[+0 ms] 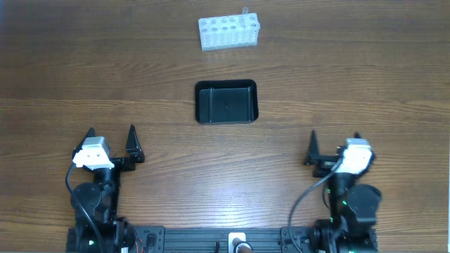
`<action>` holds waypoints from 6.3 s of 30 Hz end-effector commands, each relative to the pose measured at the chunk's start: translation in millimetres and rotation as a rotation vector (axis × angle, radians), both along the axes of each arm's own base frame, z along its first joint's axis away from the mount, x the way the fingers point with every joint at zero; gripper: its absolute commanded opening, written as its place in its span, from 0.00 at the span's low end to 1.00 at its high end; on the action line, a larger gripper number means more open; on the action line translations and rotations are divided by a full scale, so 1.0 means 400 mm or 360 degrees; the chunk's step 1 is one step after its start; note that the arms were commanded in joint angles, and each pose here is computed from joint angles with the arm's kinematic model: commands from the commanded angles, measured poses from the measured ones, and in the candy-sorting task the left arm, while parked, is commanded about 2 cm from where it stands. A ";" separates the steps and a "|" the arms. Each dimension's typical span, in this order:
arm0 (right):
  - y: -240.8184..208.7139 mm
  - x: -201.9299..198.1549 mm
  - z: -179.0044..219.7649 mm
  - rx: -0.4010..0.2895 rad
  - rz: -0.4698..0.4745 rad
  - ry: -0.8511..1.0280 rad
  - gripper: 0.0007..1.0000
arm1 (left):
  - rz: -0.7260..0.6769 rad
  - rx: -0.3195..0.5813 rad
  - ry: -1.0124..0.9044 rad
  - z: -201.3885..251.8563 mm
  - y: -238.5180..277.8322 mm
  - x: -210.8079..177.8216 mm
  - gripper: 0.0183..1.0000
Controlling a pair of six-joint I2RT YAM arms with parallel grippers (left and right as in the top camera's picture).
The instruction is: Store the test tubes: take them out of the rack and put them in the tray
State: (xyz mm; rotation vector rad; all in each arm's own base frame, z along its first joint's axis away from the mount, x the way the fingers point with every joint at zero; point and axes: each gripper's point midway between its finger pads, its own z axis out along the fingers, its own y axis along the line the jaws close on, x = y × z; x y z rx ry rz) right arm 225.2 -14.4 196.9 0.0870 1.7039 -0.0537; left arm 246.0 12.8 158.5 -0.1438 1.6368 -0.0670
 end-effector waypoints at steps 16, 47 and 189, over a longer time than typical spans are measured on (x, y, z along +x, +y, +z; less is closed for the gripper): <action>-0.086 0.024 0.473 0.0045 -0.0373 0.0448 0.99 | -0.0020 0.0026 0.0005 -0.004 -0.004 0.000 1.00; 0.483 0.808 0.030 -0.0273 0.0057 0.0599 0.99 | -0.0020 0.0026 0.0005 -0.004 -0.004 0.000 1.00; 0.614 0.506 -0.307 0.0360 0.0072 0.1729 0.03 | -0.0020 0.0026 0.0005 -0.004 -0.004 0.000 1.00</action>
